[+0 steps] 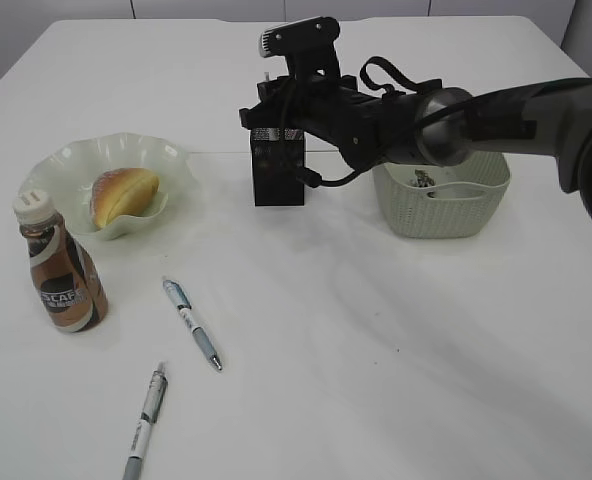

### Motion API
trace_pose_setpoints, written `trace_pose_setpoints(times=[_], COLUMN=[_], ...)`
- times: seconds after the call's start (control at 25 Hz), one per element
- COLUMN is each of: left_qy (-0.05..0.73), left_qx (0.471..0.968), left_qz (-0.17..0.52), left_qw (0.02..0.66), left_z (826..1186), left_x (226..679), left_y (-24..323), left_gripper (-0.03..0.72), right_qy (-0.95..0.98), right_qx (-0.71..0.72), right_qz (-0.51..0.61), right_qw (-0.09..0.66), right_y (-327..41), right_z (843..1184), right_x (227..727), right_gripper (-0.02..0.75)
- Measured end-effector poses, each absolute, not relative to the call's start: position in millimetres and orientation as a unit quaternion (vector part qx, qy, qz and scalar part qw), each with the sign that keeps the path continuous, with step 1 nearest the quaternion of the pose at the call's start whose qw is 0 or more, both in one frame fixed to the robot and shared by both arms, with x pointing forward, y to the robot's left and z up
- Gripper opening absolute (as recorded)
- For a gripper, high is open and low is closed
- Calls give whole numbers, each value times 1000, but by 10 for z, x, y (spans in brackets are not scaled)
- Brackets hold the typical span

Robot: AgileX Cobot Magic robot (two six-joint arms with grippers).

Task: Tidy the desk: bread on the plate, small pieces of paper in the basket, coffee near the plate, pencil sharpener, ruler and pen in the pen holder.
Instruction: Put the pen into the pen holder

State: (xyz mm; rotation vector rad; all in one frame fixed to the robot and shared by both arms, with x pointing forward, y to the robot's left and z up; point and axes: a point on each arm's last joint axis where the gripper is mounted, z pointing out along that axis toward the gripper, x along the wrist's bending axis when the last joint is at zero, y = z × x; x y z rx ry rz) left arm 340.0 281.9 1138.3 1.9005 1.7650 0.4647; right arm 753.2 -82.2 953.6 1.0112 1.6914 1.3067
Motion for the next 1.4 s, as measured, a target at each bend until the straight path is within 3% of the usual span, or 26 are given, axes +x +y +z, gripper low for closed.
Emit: trace_pose_setpoints(times=[0.16, 0.32, 0.48, 0.8, 0.96, 1.2, 1.4], left_qy=[648, 648, 648, 648, 648, 649, 654], left_qx=[698, 698, 698, 698, 698, 698, 693], left_qz=[171, 171, 171, 174, 174, 174, 168], left_qw=[251, 251, 251, 248, 248, 248, 251], left_z=[11383, 11383, 11383, 11382, 11382, 11382, 11381], left_x=[3400, 3400, 3400, 3401, 3401, 3401, 3403], left_y=[2819, 2819, 2819, 2827, 2827, 2827, 2819], left_gripper=[433, 433, 428, 397, 396, 395, 395], right_qy=[655, 659, 677, 715, 753, 799, 814], right_qx=[409, 414, 427, 454, 487, 517, 514], right_qz=[518, 513, 491, 440, 381, 292, 268], right_qw=[369, 362, 344, 299, 227, 93, 46], right_y=[-822, -822, -833, -935, -1016, -1075, -905], right_z=[9534, 9525, 9685, 10607, 10929, 11116, 11134], right_x=[7532, 7532, 7500, 7233, 6948, 6532, 6358], right_gripper=[320, 363, 368, 370, 358, 341, 340])
